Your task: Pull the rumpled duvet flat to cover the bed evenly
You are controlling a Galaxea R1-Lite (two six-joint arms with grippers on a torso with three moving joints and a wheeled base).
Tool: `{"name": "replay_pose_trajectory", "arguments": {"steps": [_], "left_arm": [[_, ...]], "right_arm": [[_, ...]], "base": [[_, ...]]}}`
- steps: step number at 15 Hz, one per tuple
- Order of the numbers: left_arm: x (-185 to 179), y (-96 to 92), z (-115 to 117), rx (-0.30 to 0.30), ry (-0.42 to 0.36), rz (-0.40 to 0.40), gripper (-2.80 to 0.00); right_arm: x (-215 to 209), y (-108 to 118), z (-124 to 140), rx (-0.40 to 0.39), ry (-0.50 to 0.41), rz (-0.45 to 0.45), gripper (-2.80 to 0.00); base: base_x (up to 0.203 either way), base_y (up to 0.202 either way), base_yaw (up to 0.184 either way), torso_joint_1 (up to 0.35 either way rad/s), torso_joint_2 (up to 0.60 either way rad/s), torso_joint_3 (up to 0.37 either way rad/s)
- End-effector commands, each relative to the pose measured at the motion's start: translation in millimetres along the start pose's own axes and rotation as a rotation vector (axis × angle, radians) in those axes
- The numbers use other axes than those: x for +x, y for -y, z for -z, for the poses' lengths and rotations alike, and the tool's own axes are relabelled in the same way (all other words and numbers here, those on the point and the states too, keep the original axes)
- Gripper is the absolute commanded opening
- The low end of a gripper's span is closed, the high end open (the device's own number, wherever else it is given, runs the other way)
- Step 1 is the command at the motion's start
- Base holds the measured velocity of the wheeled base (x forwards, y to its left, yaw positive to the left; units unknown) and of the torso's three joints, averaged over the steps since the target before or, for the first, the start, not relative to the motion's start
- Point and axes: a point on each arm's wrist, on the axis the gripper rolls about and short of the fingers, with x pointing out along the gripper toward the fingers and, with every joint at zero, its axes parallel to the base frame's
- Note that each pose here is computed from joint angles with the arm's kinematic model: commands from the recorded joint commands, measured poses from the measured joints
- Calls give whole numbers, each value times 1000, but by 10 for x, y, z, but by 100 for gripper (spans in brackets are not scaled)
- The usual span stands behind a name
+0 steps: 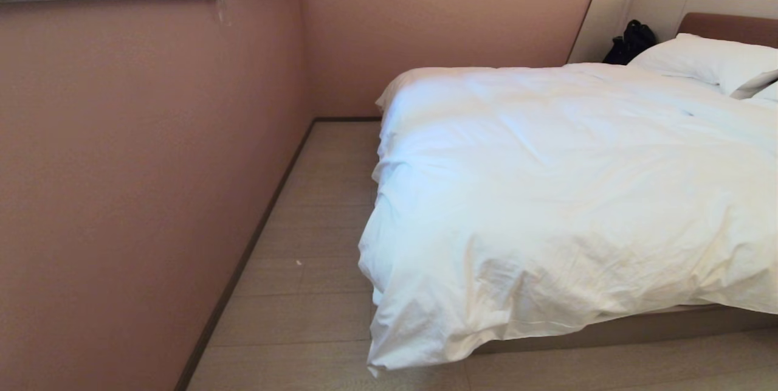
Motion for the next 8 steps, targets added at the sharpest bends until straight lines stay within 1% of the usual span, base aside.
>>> {"name": "replay_pose_trajectory", "arguments": {"steps": [1,8], "left_arm": [[0,0,0,0,0,0,-280],[0,0,0,0,0,0,-280]], "right_arm": [[1,0,0,0,-1,0,-280],[1,0,0,-2,-1,0,-280]], "base": [[0,0,0,0,0,0],[0,0,0,0,0,0]]}}
